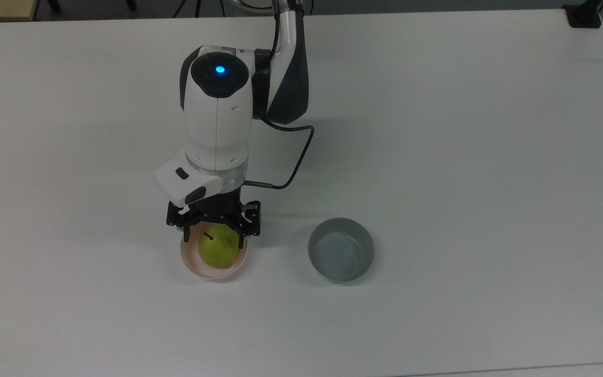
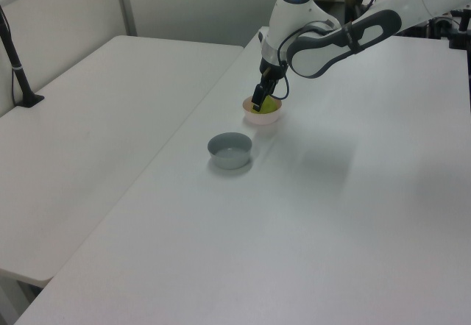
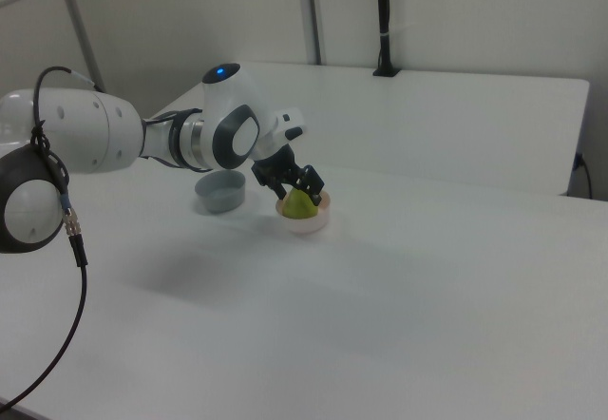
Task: Pick up a pear from the bowl
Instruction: 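Close the gripper on the green pear, then lift the pear out of the pink bowl and carry it away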
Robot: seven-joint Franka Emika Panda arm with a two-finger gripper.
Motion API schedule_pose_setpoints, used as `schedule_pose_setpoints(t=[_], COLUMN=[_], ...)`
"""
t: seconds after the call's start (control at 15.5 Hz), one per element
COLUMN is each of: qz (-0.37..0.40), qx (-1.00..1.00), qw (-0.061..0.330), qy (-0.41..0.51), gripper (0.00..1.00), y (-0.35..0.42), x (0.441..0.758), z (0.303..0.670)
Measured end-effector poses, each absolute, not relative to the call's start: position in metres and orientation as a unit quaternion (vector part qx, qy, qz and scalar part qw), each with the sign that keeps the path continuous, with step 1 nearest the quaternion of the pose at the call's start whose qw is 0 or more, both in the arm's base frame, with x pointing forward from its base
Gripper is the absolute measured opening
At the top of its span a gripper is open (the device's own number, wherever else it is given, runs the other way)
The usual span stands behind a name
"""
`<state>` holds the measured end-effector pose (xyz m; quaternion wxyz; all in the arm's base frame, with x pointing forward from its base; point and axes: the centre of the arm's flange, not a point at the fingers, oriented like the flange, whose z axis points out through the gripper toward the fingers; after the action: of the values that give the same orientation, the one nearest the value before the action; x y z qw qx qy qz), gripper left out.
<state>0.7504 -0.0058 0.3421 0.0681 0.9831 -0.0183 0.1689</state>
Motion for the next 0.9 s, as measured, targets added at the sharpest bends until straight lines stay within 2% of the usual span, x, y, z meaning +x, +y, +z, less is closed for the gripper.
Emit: schedule_pose_setpoints(t=[0.32,0.45,0.52,0.64,0.77,0.9], qz=[0.167,0.165,0.165,0.165,0.166,0.166], qx=[0.983,0.984,0.984,0.984,0.983,0.983], qw=[0.069,0.069,0.069,0.069,0.072,0.075], qy=[-0.017,-0.017,-0.017,-0.017,-0.011,-0.005], gripper=[0.94,0.81,0.81,0.68,0.63,0.63], y=[-0.0058,-0.0058,-0.0057,-0.0056,-0.0052,-0.0043], x=[0.7505,0.7505,0.7505,0.7505,0.7506,0.7506], z=[0.3389,0.3367,0.3366,0.3366,0.3375,0.3373])
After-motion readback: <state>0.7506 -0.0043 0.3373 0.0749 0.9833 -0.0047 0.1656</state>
